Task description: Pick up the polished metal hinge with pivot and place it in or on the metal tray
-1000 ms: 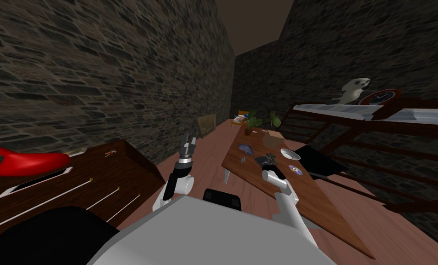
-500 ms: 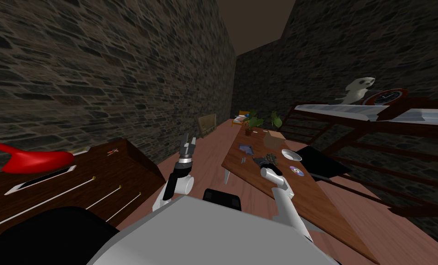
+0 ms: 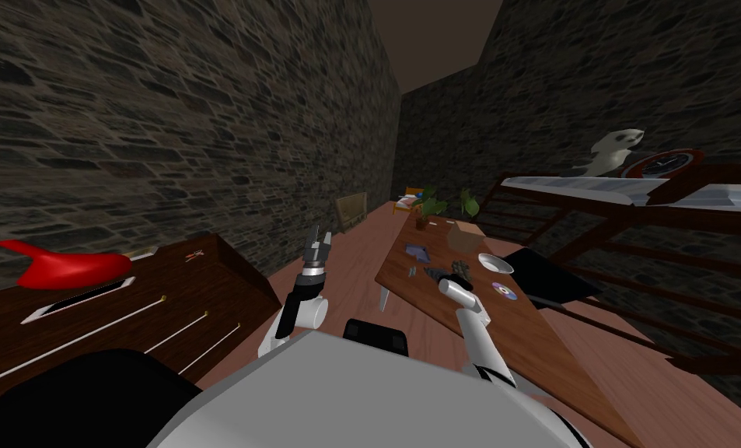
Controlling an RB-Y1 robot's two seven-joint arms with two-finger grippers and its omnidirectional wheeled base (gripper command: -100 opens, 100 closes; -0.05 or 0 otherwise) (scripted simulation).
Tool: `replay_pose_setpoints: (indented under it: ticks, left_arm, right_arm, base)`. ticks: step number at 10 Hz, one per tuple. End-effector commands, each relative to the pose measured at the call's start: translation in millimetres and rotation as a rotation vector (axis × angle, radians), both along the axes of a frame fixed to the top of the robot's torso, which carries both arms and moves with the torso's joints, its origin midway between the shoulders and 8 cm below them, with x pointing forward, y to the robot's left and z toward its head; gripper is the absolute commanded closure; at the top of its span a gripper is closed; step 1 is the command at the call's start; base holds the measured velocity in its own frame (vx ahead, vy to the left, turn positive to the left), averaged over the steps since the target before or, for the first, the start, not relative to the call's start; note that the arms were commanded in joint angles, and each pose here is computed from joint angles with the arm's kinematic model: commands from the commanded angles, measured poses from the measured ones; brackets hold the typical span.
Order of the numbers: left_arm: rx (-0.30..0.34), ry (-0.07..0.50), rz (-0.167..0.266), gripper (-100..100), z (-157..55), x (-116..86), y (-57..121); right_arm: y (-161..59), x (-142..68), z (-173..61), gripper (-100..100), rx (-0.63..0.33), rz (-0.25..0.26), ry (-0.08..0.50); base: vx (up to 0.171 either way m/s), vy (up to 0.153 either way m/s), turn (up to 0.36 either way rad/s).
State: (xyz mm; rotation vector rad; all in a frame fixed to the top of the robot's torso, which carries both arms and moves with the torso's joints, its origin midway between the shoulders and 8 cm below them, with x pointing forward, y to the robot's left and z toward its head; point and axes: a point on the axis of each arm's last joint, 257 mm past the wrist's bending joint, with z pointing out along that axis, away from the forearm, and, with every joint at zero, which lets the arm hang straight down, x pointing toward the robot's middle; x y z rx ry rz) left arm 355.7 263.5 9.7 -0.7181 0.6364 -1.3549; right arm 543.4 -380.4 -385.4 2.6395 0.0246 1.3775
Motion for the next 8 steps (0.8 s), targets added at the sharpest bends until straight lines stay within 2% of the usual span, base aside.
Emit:
replay_pose_setpoints:
  ticks: [1,2,3,4,5,6,7,8]
  left_arm:
    - [0.000,0.000,0.000,0,0,0,0.0]
    - [0.000,0.000,0.000,0,0,0,0.0]
    - [0.000,0.000,0.000,0,0,0,0.0]
    - [0.000,0.000,0.000,0,0,0,0.0]
    - [0.000,0.000,0.000,0,0,0,0.0]
    - [0.000,0.000,0.000,0,0,0,0.0]
    - [0.000,0.000,0.000,0,0,0,0.0]
    - [0.000,0.000,0.000,0,0,0,0.0]
  right_arm:
    - [4,-3,-9,-100,0.050,-0.020,0.027]
    - [10,-2,-18,-100,0.117,-0.041,0.063]
    - [10,-3,-21,-100,0.124,-0.047,0.068]
    - [17,-1,-26,-100,0.189,-0.069,0.095]
    - [18,-4,-32,-100,0.196,-0.073,0.107]
    - [25,-4,-38,-100,0.261,-0.098,0.139]
    - [26,-6,-41,-100,0.263,-0.099,0.146]
    - [33,-5,-46,-100,0.324,-0.121,0.175]
  base:
    - [0.004,-0.006,0.017]
    - [0.003,-0.006,0.021]
    - [0.002,-0.006,0.015]
    - [0.003,-0.005,0.030]
    - [0.004,-0.006,0.015]
    - [0.003,-0.006,0.021]
    - [0.003,-0.005,0.012]
    - [0.003,-0.005,0.022]
